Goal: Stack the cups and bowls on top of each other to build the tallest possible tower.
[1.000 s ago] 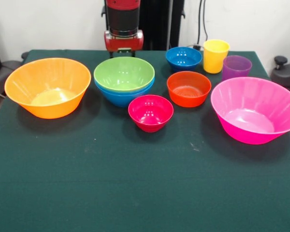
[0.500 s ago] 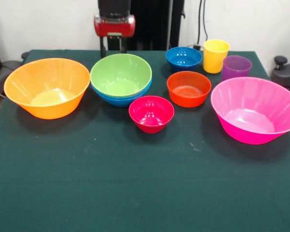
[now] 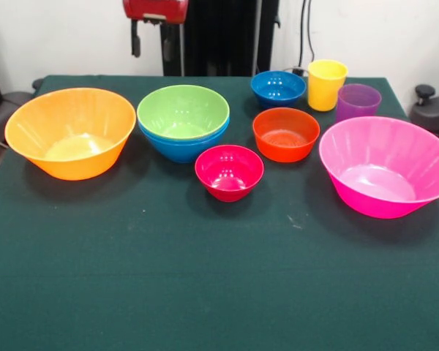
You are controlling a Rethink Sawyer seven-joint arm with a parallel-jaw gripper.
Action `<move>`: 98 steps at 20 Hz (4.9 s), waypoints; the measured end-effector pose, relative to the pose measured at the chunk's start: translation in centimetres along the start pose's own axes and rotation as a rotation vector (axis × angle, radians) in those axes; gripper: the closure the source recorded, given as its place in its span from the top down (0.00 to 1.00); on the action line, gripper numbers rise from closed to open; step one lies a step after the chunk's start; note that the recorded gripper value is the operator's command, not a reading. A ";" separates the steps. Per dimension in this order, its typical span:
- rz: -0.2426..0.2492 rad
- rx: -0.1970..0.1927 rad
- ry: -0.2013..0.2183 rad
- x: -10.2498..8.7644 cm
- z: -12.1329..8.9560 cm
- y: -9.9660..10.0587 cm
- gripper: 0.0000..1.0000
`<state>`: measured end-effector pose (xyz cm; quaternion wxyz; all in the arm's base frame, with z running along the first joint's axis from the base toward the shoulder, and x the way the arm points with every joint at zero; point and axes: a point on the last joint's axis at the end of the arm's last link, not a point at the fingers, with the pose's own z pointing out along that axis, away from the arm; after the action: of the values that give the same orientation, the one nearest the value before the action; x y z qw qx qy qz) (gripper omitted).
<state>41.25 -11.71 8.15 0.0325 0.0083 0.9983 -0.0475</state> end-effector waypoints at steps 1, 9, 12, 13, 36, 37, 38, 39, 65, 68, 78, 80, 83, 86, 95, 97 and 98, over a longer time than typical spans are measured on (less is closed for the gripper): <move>-0.002 0.004 -0.007 -0.2 -0.3 -0.1 1.00; -0.040 0.006 -0.023 -0.7 -1.0 1.4 1.00; -0.062 0.003 -0.023 -0.8 -1.1 2.4 1.00; -0.064 0.003 -0.023 -0.8 -1.1 2.5 1.00; -0.185 -0.038 0.012 -0.6 -0.5 10.3 1.00; -0.186 -0.039 0.017 -0.5 -0.4 10.5 1.00; -0.186 -0.041 0.023 -0.3 -0.3 10.7 1.00; -0.186 -0.041 0.026 -0.2 -0.3 10.7 1.00; -0.085 -0.034 0.026 -0.2 0.0 7.2 1.00; -0.057 -0.036 0.017 -0.6 -0.1 6.1 1.00; -0.009 -0.047 -0.008 -2.7 0.2 3.5 1.00; -0.004 -0.048 -0.006 -3.2 0.2 3.1 1.00; 0.006 -0.053 0.000 -4.2 0.4 2.2 1.00; 0.014 -0.056 0.000 -5.4 0.4 1.4 1.00; 0.035 -0.065 -0.007 -7.9 0.1 -0.5 1.00; 0.038 -0.068 -0.016 -8.5 0.1 -0.8 1.00; 0.039 -0.068 -0.021 -8.7 0.0 -0.9 1.00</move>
<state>49.88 -12.70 8.78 0.0440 0.0262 0.9986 -0.0127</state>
